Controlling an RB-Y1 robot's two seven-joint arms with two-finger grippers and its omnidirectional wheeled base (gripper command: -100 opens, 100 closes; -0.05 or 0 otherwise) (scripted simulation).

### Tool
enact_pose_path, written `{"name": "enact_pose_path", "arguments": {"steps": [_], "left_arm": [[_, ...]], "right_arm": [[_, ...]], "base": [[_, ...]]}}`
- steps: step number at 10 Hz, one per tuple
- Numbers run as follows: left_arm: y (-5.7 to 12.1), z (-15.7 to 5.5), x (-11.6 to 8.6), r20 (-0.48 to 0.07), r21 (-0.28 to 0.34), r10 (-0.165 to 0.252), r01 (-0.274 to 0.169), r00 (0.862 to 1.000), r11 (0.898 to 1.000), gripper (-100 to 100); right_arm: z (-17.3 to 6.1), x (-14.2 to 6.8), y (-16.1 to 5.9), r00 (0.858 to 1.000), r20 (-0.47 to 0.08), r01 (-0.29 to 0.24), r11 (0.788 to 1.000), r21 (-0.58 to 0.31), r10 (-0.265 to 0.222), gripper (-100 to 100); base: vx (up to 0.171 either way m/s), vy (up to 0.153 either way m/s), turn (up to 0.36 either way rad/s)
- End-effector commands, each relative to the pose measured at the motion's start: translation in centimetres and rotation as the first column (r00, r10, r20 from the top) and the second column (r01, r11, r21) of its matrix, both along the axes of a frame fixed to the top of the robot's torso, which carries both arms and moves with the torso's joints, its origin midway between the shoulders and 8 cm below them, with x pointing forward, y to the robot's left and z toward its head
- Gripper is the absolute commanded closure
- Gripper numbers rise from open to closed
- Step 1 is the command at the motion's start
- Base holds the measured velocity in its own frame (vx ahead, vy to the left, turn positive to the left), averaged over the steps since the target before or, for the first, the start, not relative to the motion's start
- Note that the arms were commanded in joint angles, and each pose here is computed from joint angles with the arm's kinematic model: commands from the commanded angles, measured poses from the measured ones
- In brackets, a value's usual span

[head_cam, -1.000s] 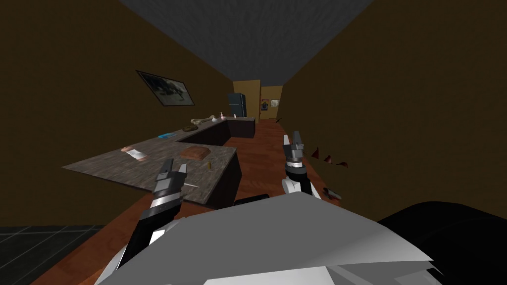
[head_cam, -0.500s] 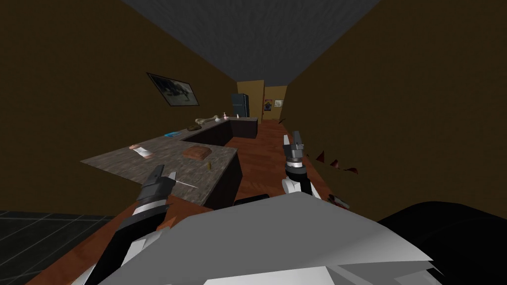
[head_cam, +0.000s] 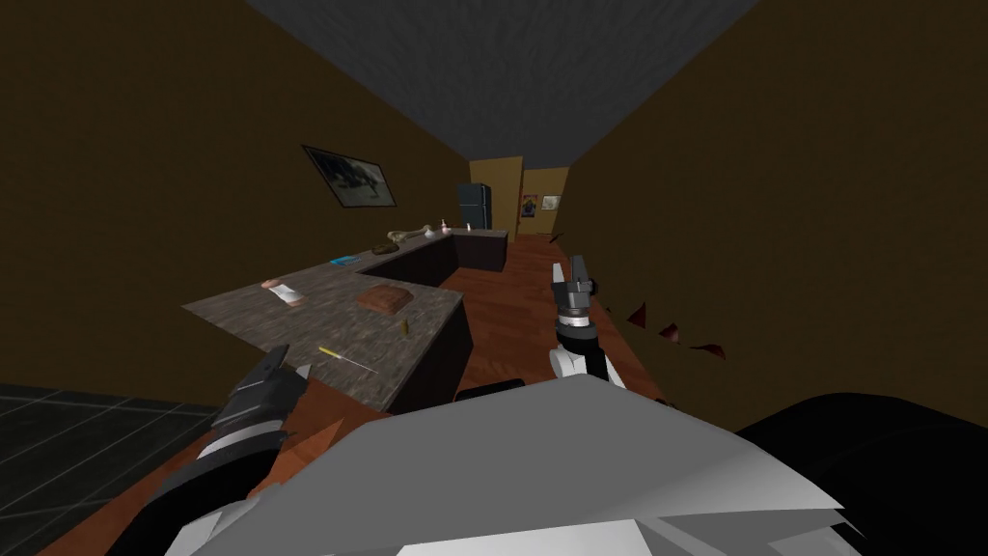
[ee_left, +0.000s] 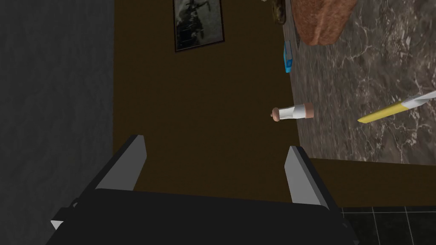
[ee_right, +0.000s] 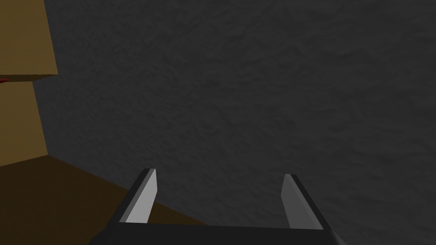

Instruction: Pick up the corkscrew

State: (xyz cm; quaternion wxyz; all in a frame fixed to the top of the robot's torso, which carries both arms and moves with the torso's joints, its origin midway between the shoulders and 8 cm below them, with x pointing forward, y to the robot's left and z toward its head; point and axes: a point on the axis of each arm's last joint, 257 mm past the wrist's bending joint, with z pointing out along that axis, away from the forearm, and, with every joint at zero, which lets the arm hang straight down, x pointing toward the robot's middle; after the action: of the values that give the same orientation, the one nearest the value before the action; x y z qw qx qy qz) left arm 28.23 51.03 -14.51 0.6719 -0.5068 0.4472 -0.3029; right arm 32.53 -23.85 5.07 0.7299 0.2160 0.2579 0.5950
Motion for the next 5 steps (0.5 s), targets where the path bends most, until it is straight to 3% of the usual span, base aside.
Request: {"name": "enact_pose_path", "arguments": {"steps": [1,2,4,5], "left_arm": [[2.2,-1.0,-0.9,-0.05,-0.012,0.042,-0.043,0.998,0.999,-100],[4.4,-1.6,-2.4,-0.088,-0.018,0.085,-0.087,0.992,0.996,-100],[5.0,-2.3,-2.8,-0.12,-0.028,0.103,-0.107,0.987,0.994,-100],[7.4,-2.7,-4.6,-0.159,-0.03,0.153,-0.16,0.975,0.987,-100]], "right_arm": [[0.0,0.0,0.0,1.0,0.0,0.0,1.0,0.0,0.0,0],[0.0,0.0,0.0,1.0,0.0,0.0,1.0,0.0,0.0,0],[0.0,0.0,0.0,1.0,0.0,0.0,1.0,0.0,0.0,0],[0.0,0.0,0.0,1.0,0.0,0.0,1.0,0.0,0.0,0]], "base": [[0.086,-0.072,0.061],[0.092,-0.059,0.09],[0.059,-0.042,0.031],[0.078,-0.037,0.077]]}}
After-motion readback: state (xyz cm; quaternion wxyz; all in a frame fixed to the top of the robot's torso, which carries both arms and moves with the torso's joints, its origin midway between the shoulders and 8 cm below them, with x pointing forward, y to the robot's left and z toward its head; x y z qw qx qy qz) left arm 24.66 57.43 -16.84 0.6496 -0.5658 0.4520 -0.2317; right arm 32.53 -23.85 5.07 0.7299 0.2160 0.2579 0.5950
